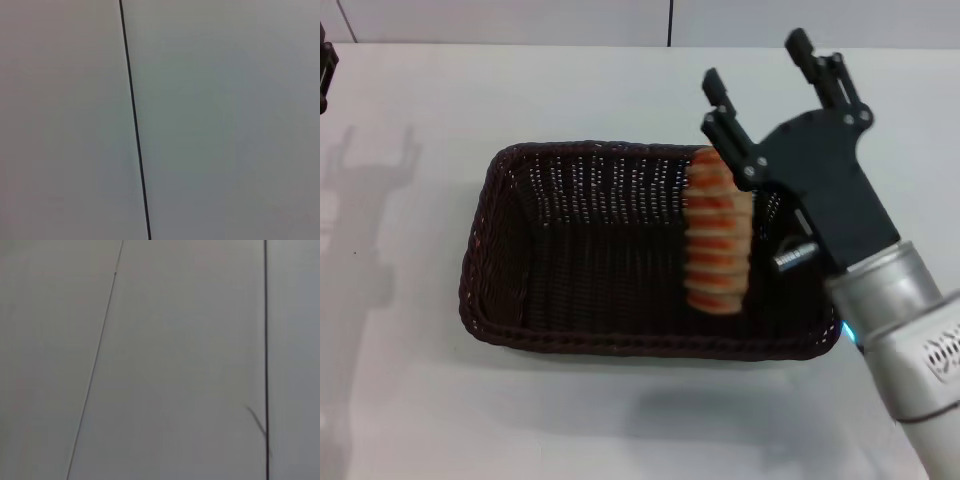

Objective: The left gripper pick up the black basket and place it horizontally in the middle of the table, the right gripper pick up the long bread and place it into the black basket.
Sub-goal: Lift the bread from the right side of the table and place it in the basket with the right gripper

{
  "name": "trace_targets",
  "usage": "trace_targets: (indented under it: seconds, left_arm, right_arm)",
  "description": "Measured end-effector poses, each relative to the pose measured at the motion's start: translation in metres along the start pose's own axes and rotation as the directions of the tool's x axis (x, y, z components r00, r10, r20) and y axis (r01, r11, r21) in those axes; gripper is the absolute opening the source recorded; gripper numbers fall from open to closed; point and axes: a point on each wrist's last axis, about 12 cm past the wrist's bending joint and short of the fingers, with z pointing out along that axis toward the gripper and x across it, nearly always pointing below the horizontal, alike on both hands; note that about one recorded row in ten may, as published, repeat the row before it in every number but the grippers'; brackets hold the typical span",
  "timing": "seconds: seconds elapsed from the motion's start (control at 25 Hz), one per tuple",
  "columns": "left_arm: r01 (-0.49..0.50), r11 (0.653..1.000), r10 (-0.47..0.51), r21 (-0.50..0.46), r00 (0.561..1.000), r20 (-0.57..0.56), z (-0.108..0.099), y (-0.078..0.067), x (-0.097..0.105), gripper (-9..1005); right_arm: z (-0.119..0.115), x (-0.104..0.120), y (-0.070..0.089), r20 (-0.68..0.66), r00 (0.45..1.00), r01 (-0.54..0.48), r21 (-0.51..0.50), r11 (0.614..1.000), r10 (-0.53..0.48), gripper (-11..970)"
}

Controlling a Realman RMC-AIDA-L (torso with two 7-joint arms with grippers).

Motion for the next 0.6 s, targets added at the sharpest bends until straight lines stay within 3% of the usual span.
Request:
trace_targets:
  seconds: [0.32,0.6]
  left_arm:
    - [-0.001,0.999,0.000,-0.036,1.000,-0.008,-0.002,0.009,0.002,802]
    - [-0.004,0.996,0.003,-0.085,1.000,-0.012,-0.006,0.020,0.003,802]
  right_arm:
    - [0.014,0.000,-0.005,0.010,1.000,0.009,0.014,1.000,-0.009,762]
    - [0.003,0.001,-0.030,-0.004,1.000,0.028,0.176,0.984,-0.027,767]
